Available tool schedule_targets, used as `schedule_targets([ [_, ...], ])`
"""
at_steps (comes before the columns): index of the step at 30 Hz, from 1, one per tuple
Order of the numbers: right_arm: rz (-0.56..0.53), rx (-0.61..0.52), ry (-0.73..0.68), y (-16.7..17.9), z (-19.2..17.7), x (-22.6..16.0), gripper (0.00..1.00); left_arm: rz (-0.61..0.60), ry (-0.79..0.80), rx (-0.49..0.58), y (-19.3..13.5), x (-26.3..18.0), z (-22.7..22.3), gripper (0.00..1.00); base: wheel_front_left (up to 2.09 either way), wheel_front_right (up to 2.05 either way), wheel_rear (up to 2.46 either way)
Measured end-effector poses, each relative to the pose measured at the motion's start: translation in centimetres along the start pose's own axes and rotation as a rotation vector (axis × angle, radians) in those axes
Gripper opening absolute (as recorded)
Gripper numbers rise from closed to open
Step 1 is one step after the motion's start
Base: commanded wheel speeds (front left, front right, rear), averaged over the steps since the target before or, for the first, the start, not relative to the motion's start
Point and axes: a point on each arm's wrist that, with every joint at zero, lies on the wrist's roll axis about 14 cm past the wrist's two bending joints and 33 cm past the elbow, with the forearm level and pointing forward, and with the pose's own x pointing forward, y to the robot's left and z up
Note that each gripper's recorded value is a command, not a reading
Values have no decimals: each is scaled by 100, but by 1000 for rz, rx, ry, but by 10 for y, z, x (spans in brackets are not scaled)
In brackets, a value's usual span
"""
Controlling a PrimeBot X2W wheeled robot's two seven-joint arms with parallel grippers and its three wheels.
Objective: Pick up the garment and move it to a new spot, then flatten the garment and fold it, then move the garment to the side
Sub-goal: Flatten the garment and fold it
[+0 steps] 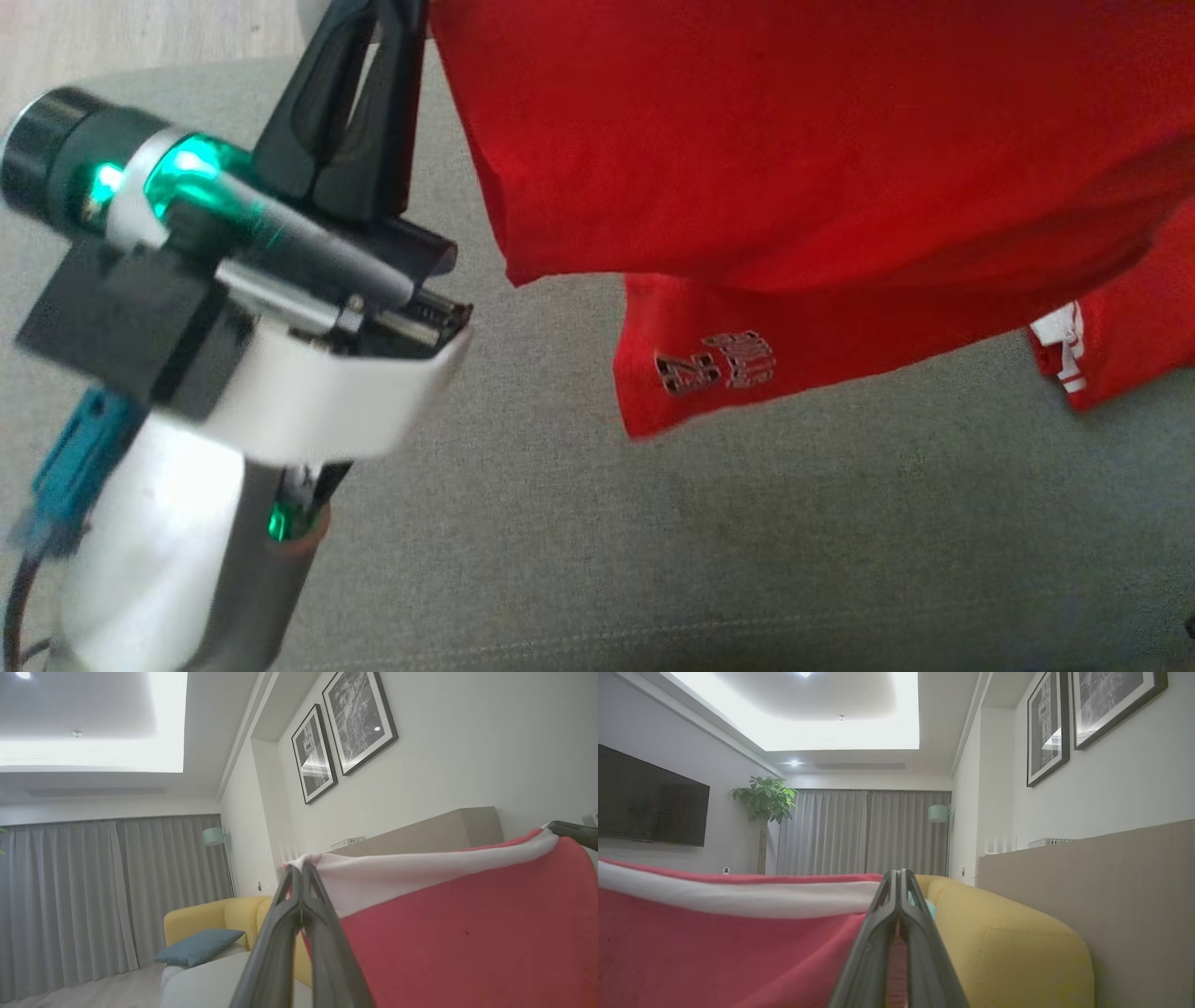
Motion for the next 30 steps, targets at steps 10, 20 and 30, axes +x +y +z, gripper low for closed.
schedule_targets([
  [10, 65, 150, 128, 16, -67, 48, 0, 9, 115, -87, 19, 35, -78, 0, 0, 0, 0],
  [20, 119, 245, 35, 38, -93, 147, 0, 88, 104, -50, 75, 112, -121, 0, 0, 0, 0],
  [30, 130, 251, 461, 74, -272, 97, 0, 262, 698, -203, 79, -24, -309, 0, 0, 0, 0],
])
